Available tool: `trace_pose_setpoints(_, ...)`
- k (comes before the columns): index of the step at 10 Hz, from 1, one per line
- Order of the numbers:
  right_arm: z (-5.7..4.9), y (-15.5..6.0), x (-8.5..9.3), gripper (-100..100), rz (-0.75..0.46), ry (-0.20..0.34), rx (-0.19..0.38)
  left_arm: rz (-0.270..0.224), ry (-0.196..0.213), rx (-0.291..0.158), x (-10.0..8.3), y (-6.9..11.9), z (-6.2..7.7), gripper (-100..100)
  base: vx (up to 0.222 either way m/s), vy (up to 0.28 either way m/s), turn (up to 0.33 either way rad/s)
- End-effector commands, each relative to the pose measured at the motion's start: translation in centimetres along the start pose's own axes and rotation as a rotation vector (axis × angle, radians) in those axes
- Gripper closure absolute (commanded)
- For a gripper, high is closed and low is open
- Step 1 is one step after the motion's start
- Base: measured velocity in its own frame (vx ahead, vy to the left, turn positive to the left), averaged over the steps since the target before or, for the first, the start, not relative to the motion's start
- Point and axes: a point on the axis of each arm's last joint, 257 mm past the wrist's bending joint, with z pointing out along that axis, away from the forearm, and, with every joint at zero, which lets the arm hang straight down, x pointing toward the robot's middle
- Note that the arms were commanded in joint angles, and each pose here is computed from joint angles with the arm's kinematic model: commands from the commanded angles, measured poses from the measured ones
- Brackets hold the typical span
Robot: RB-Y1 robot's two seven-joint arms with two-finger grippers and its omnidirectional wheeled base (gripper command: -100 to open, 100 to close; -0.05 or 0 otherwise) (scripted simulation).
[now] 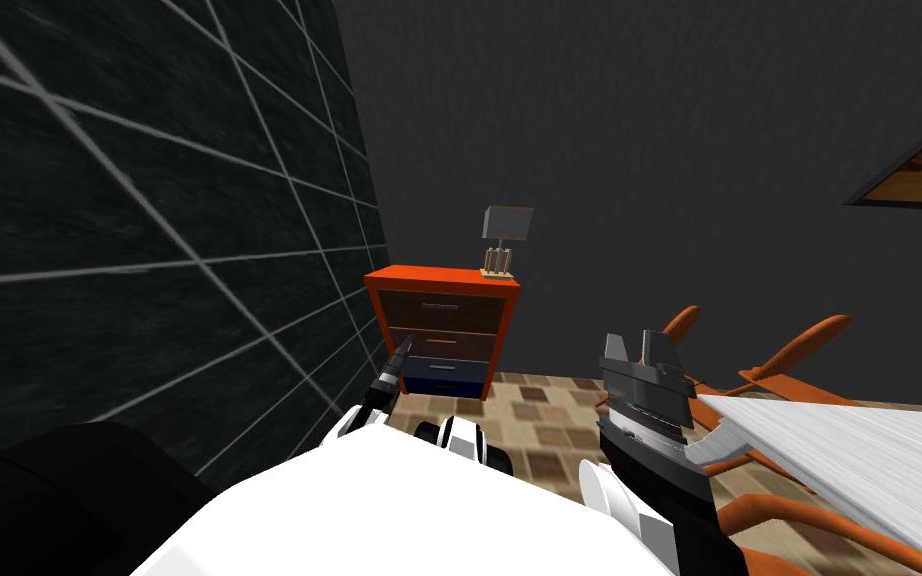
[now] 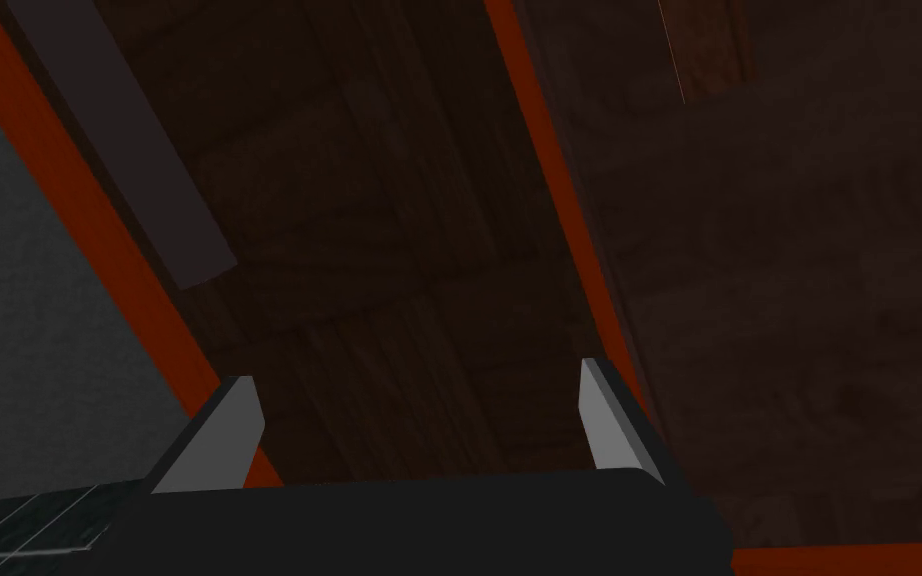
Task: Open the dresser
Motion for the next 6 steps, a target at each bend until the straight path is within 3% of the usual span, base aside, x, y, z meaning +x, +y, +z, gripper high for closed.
trace_pose_setpoints(1, 0.0, 0.0, 0.0, 0, 0.000, 0.000, 0.000, -0.007, -0.001, -0.027, 0.3, 1.8, -0.6, -100, 0.067, -0.017, 0.001)
trace_pose_setpoints(6, 0.0, 0.0, 0.0, 0, 0.000, 0.000, 0.000, -0.038, -0.005, -0.115, 1.6, 6.0, -3.0, -100, 0.071, -0.007, 0.001)
